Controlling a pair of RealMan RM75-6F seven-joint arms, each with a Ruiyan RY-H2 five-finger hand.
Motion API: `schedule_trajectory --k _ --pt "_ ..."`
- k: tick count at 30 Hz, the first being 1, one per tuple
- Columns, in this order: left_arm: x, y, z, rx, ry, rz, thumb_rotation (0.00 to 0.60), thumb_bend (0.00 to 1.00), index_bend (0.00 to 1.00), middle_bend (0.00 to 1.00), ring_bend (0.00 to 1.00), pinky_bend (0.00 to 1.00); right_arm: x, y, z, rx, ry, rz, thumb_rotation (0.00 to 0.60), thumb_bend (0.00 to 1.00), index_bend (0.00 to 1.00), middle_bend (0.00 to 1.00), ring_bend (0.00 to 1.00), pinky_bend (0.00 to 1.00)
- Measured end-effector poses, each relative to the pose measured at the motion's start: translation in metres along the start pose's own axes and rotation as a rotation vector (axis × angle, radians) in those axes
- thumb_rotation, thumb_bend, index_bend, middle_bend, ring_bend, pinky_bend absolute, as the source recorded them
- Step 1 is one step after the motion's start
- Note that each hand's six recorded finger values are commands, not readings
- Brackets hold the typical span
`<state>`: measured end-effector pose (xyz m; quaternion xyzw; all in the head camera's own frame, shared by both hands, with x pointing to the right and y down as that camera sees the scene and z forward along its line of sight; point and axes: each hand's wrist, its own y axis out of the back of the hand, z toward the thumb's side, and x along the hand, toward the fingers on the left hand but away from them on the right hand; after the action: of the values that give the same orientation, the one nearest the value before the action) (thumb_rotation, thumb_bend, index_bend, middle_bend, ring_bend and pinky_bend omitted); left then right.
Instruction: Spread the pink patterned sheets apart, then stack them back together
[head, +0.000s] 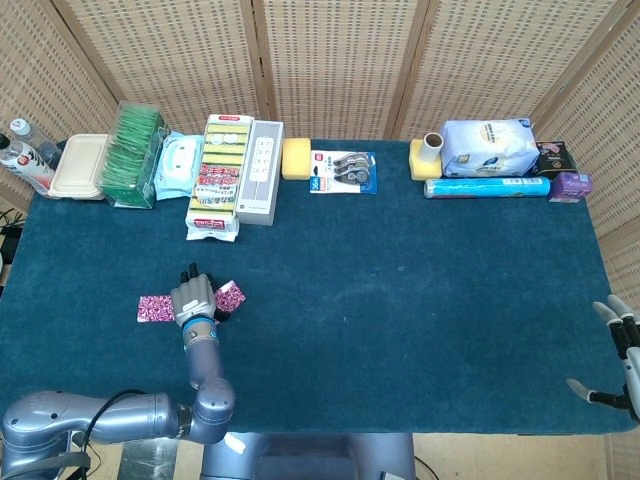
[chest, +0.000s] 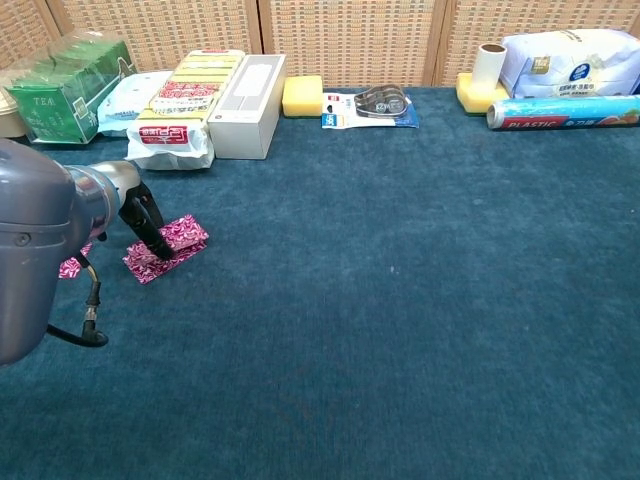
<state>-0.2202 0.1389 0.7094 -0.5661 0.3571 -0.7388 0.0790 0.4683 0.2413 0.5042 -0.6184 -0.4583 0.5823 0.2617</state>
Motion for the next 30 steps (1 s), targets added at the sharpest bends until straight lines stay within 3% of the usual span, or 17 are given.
schedule_trajectory --k 8,30 --pt "-0.0020 -0.0005 -0.0001 0.004 -0.011 -0.007 0.600 0.14 0.40 0.00 0.00 0.25 0.0001 -0.0005 0.0007 0.000 0.002 0.001 0.600 0.00 0.07 0.00 0.00 0.00" --pt "0.0034 0.0031 -0.0091 0.028 0.005 -0.007 0.600 0.13 0.33 0.00 0.00 0.25 0.0003 0.0009 0.0002 -0.003 -0.001 -0.003 0.600 0.00 0.07 0.00 0.00 0.00"
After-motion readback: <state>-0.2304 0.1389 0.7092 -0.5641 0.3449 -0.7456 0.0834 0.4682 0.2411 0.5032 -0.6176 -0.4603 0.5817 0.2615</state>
